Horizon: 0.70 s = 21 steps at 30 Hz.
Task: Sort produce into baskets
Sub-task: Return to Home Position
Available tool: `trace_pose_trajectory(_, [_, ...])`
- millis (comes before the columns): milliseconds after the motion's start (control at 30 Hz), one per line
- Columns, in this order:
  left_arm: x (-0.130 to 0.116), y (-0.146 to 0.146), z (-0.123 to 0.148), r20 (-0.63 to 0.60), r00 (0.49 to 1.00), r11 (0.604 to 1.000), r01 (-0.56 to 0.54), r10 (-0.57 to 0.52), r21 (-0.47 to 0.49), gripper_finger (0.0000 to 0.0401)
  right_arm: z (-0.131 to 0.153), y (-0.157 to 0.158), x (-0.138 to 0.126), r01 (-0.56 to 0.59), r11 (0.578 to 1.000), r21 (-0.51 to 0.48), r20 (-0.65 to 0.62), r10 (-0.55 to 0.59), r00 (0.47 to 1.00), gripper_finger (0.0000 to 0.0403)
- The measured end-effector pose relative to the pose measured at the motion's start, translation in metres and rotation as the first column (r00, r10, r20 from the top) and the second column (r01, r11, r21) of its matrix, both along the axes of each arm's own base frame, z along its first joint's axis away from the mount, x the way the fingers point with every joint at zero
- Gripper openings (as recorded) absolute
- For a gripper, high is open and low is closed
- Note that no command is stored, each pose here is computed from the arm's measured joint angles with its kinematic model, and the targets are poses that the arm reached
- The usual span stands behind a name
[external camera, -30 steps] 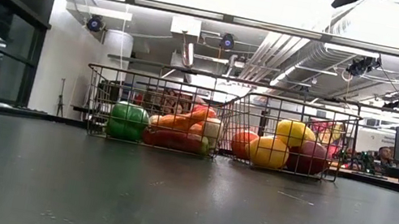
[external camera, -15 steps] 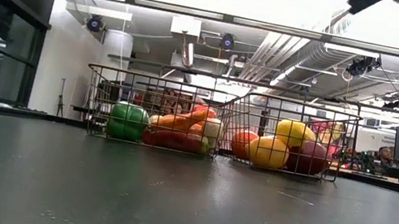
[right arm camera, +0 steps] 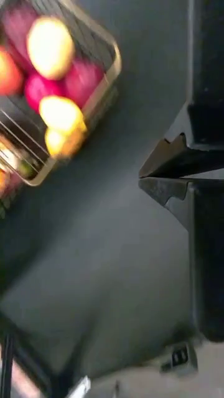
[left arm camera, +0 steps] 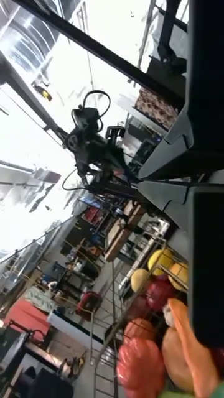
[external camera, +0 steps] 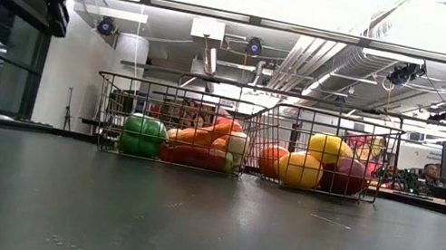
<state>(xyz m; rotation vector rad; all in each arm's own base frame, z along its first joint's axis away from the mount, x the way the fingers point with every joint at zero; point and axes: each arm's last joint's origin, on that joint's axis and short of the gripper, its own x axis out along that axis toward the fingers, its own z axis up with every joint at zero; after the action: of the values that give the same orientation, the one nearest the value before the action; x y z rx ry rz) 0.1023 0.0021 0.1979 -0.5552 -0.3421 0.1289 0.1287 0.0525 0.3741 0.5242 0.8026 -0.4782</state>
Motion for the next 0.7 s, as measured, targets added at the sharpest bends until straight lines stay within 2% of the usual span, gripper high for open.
trace_pose_trajectory(100, [-0.001,0.000,-0.004,-0.027,1.000,1.000,-0.005,0.005,0.000,0.0006,-0.031,0.003,-0.004,-0.022,0.997,0.077,0.081,0.016,0.997,0.0001])
trace_pose_trajectory(200, [-0.002,0.000,-0.004,-0.025,1.000,1.000,-0.004,0.004,-0.004,0.0006,-0.059,0.005,0.001,-0.074,0.993,0.096,0.210,0.053,0.976,0.0000])
trace_pose_trajectory(333, [-0.002,0.000,-0.004,-0.022,1.000,1.000,-0.010,0.010,0.001,0.0001,-0.087,-0.001,0.016,-0.129,0.991,0.039,0.434,0.100,0.895,0.0000])
trace_pose_trajectory(433, [-0.002,0.000,-0.004,-0.028,0.999,1.000,-0.016,0.017,0.024,0.0002,-0.101,-0.015,0.026,-0.180,0.984,0.003,0.550,0.148,0.822,0.0000])
trace_pose_trajectory(533, [-0.002,0.000,-0.004,-0.028,0.999,1.000,-0.015,0.016,0.022,0.0003,-0.112,-0.034,0.030,-0.212,0.977,-0.037,0.598,0.191,0.778,0.0000])
trace_pose_trajectory(700, [-0.002,0.000,-0.004,-0.029,0.999,1.000,-0.016,0.017,0.025,0.0003,-0.122,-0.060,0.029,-0.255,0.956,-0.142,0.607,0.288,0.741,0.0000])
